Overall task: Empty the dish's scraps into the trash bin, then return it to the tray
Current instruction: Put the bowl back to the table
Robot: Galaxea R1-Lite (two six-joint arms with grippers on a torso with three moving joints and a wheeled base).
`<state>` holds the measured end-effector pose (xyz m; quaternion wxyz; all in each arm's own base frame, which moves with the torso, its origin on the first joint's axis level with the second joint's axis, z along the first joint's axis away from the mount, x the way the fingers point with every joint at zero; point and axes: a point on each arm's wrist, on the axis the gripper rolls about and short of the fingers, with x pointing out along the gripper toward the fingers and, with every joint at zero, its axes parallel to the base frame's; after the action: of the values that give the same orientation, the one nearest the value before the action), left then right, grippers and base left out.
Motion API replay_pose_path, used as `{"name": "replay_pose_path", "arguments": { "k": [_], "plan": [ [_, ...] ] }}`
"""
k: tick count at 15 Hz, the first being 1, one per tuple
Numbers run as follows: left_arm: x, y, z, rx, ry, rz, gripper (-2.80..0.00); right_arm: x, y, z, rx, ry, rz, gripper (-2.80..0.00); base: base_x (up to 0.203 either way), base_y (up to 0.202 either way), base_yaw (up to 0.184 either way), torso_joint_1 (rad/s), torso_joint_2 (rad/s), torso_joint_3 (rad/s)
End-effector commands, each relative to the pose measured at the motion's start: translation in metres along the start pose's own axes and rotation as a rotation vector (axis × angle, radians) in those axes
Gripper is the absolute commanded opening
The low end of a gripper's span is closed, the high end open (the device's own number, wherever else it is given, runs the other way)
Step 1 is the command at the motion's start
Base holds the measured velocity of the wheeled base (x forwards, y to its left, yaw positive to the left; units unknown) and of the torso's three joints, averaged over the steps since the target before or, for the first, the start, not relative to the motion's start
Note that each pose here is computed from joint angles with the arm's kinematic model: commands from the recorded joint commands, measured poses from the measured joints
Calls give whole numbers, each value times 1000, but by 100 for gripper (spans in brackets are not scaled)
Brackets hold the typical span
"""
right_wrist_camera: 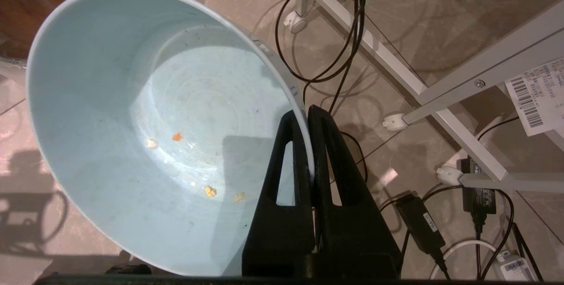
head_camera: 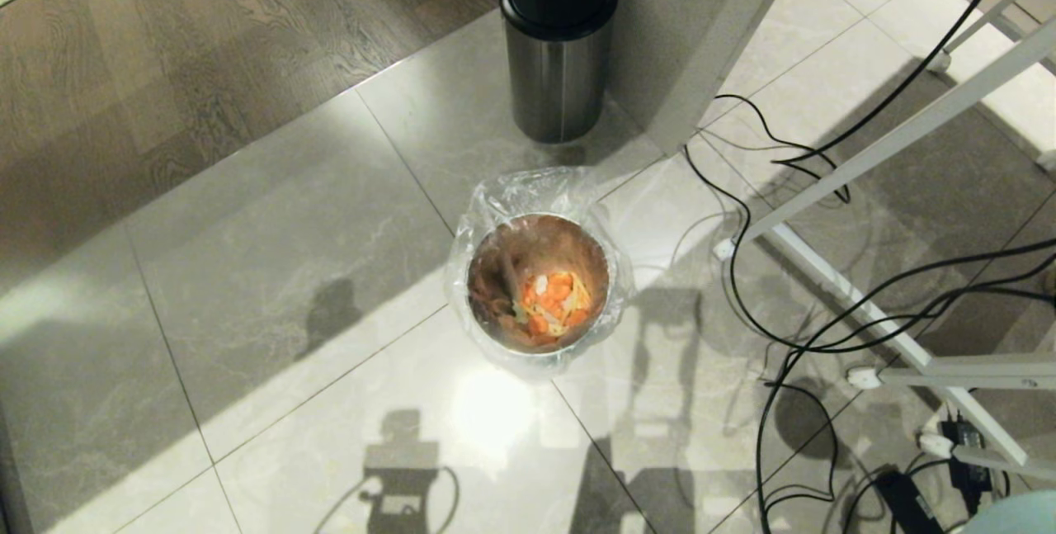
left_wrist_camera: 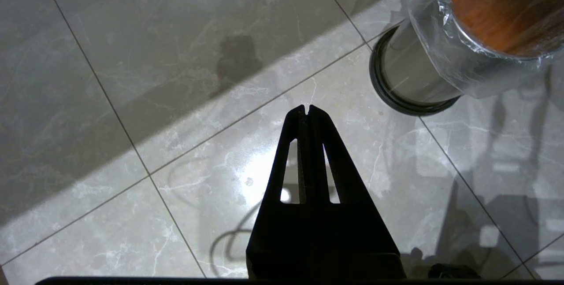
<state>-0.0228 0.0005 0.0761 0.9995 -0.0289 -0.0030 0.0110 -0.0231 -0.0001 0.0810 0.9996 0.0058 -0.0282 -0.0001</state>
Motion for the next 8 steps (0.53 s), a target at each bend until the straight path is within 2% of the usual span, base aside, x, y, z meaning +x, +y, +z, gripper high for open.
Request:
{"name": "replay_pose_path", "arguments": {
  "k": [1, 8],
  "plan": [
    [0, 0, 0, -1, 0, -1, -280, 0, 0, 0, -1, 1, 0, -280, 0, 0, 0, 0, 0, 0],
    [0, 0, 0, -1, 1, -1, -280, 0, 0, 0, -1, 1, 0, -280, 0, 0, 0, 0, 0, 0]
  ]
}}
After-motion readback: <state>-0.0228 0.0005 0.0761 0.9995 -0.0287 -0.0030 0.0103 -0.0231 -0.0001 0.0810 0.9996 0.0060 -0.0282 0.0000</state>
